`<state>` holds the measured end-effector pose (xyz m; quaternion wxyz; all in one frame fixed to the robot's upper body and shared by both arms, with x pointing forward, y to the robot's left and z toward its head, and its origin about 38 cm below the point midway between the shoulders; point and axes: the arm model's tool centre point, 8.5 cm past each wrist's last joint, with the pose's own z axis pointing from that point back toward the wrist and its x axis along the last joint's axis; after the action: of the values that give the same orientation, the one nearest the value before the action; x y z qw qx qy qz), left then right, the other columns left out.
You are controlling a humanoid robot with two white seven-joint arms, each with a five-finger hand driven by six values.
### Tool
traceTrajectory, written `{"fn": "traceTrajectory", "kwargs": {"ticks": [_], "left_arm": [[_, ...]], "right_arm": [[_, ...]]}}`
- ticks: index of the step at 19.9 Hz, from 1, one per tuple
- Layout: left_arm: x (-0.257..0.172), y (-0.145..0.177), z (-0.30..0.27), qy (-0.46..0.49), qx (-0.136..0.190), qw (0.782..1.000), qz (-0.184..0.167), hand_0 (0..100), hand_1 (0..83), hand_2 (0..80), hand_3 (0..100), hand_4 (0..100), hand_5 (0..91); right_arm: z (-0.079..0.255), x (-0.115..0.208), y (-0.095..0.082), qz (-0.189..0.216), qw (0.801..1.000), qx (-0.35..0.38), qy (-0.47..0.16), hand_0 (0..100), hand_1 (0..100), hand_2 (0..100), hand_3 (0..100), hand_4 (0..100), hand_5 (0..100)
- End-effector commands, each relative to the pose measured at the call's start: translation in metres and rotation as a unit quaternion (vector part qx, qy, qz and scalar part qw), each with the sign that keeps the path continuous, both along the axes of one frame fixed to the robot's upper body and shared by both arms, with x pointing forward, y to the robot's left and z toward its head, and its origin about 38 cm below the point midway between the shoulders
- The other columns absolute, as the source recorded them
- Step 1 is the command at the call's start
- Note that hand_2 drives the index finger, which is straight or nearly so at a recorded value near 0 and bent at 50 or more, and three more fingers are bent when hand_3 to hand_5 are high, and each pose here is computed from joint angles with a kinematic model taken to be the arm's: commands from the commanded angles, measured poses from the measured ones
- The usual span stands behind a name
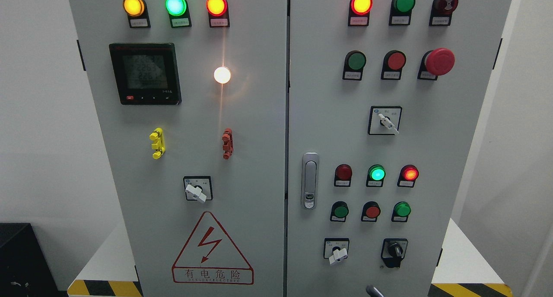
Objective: Press green start button
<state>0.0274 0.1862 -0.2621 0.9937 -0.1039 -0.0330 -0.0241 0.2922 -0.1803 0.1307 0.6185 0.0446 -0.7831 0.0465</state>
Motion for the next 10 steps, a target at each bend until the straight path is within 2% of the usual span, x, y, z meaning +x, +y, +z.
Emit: {"fn": "traceTrajectory", "kwargs": {"ticks": [1, 8, 9, 10], "left_arm": [[0.010, -0.002, 0.000, -0.014, -0.002, 1.000, 0.000, 12, 55.6, 0.0, 0, 0, 0.0], [0.010, -0.001, 0.000, -0.014, -0.002, 1.000, 0.000, 12, 55.6, 0.0, 0, 0, 0.0], [0.010, -0.001, 0.000, -0.014, -0.002, 1.000, 0.000, 12, 55.6, 0.0, 0, 0, 0.0], [0.010, -0.001, 0.000, -0.014, -0.002, 1.000, 0.000, 12, 55.6, 0.0, 0, 0, 0.0]], "right_arm": [[0.002, 0.000, 0.000, 0.000, 1.000, 0.000, -0.003, 0, 10, 0, 0, 0, 0], [0.005, -0.001, 0.000, 0.000, 1.000, -0.005, -0.008, 0, 10, 0, 0, 0, 0], [0.010, -0.002, 0.000, -0.002, 1.000, -0.009, -0.016, 0, 11, 0, 0, 0, 0], [0.016, -0.003, 0.000, -0.002, 1.000, -0.014, -0.025, 0, 17, 0, 2, 0, 0]]}}
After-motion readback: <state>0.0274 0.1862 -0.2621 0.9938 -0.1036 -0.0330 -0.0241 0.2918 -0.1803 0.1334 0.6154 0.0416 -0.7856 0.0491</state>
